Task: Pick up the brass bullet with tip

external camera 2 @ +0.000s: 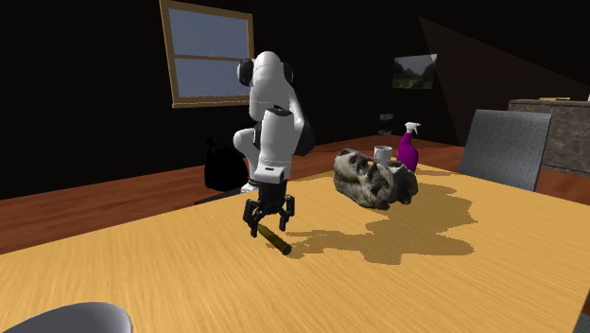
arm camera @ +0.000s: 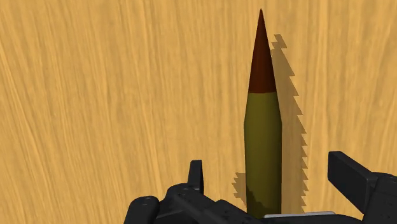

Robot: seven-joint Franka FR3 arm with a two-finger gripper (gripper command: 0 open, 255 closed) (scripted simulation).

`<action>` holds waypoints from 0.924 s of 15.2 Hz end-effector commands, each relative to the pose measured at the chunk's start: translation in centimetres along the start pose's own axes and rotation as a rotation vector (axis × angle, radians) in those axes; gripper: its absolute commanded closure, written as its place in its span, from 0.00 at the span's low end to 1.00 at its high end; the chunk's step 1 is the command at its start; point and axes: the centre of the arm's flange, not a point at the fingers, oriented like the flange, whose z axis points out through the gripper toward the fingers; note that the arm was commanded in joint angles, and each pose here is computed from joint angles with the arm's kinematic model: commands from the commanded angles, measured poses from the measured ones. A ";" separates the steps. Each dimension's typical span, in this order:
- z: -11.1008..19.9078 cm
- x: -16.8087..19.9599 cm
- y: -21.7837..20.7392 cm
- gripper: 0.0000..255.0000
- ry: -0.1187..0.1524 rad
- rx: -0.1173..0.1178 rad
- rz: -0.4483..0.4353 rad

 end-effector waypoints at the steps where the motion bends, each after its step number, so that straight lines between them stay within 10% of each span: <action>1: 0.2 0.0 0.0 0.00 0.000 0.000 0.000; 2: 0.3 0.0 0.0 1.00 0.000 0.000 0.000; 14: -1.3 0.0 0.2 1.00 0.000 0.000 0.000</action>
